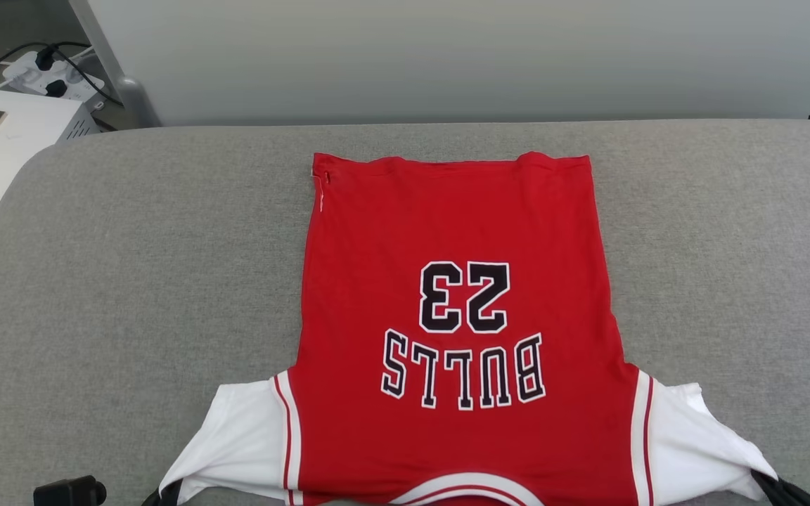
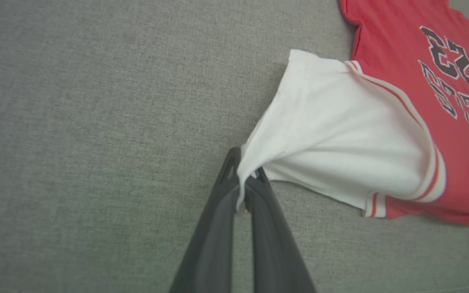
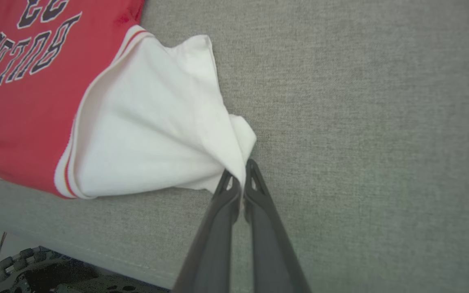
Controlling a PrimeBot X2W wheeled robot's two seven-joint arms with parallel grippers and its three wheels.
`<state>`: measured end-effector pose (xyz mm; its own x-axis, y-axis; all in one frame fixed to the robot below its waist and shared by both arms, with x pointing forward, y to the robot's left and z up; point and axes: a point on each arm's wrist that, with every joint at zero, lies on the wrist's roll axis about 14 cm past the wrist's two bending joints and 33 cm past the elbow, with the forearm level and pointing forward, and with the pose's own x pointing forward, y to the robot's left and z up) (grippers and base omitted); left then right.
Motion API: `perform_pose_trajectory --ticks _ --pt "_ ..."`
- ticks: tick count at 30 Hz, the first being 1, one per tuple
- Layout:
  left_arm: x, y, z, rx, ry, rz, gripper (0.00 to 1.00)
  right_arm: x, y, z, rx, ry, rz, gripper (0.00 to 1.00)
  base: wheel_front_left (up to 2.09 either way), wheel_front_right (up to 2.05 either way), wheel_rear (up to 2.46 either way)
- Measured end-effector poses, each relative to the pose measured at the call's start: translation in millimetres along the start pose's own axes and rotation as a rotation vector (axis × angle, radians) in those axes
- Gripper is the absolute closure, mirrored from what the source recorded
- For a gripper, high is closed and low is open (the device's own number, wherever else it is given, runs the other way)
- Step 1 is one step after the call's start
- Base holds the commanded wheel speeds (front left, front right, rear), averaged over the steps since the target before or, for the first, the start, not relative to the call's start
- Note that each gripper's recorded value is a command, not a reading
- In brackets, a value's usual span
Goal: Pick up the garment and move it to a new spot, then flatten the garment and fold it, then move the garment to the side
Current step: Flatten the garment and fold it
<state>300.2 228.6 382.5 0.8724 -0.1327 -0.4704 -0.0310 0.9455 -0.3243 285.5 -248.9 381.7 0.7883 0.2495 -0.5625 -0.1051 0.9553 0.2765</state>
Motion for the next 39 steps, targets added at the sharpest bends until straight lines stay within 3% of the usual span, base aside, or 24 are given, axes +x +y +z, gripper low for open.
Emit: perform_pose_trajectory --ticks 8,14,20,25,31,39 --pt "8 -8 5 0.001 -0.03 -0.027 1.0 18 3 66 -0.083 -0.144 0.014 0.0 0.0 0.0 0.0" --pt "24 -26 28 0.048 -0.099 -0.076 1.0 33 12 184 -0.215 -0.392 0.029 0.0 0.0 0.0 0.0" --pt "41 -42 53 0.076 -0.168 -0.111 1.0 58 40 271 -0.299 -0.469 0.065 0.0 0.0 0.0 0.0" --pt "56 -52 65 0.078 -0.204 -0.127 1.0 105 58 297 -0.364 -0.315 0.072 0.0 0.0 0.0 0.0" --pt "71 -56 62 0.089 -0.203 -0.12 1.0 175 51 264 -0.423 0.095 0.009 0.0 0.0 0.0 0.0" --pt "86 -50 51 0.082 -0.183 -0.079 1.0 247 57 240 -0.392 0.316 -0.011 0.0 0.0 0.0 0.0"
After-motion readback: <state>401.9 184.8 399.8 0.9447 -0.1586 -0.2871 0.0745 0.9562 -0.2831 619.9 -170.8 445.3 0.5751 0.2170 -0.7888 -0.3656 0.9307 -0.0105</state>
